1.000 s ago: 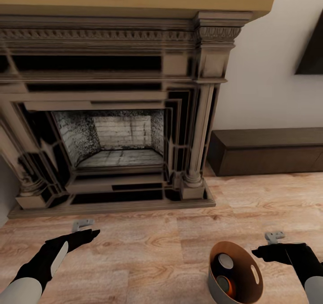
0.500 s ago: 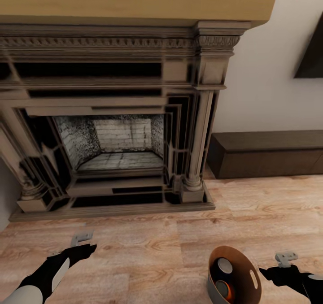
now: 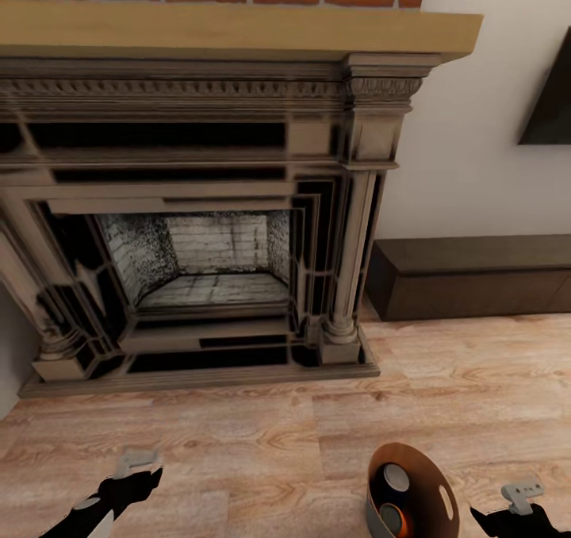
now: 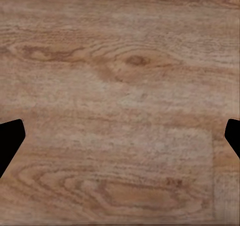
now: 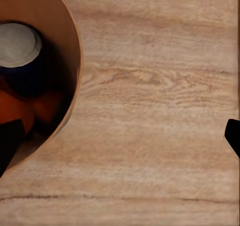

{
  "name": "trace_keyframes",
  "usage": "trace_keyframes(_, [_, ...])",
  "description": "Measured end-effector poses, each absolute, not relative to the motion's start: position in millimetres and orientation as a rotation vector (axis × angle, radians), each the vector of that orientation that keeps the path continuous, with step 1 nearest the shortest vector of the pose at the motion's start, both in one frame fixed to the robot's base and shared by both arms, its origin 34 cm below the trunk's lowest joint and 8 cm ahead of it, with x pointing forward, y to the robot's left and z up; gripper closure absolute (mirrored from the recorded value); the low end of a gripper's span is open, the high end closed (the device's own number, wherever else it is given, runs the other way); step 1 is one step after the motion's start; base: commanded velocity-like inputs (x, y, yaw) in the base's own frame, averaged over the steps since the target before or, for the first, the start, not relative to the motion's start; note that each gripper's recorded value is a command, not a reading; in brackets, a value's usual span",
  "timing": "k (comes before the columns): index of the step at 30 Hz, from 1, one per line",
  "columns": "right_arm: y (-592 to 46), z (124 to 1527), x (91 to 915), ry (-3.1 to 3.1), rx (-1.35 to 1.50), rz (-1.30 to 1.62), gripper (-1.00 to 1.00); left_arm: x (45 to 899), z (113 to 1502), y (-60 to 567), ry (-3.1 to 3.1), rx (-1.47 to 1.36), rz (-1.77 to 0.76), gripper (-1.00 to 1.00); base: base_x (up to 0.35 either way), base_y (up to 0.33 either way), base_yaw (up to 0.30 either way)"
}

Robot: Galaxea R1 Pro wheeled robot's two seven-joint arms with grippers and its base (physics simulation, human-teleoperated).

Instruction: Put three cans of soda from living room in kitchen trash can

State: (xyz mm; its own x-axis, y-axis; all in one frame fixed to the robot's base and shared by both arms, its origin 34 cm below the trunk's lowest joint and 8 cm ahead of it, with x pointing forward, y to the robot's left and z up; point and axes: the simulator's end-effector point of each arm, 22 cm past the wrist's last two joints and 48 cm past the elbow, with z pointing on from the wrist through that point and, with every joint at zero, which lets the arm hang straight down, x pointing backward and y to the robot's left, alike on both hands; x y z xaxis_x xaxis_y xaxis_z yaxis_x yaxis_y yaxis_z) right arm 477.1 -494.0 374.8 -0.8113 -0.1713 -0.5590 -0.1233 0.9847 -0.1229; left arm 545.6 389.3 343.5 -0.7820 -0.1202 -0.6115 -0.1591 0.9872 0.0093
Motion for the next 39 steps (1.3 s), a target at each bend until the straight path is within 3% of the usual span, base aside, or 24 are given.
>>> trace_keyframes(28, [-458.1,398.5,356.4,2.332,-0.305,-0.155,-1.00,442.7,373.9,397.0,2.386,-0.115,0.144,-1.00,0.000,0.000,0.000])
trace_keyframes(39, [-390.2,406.1,295.6,2.326,-0.244,0.027,-1.00,374.4,396.1,397.4,2.326,-0.066,0.165,-1.00,0.000,0.000,0.000])
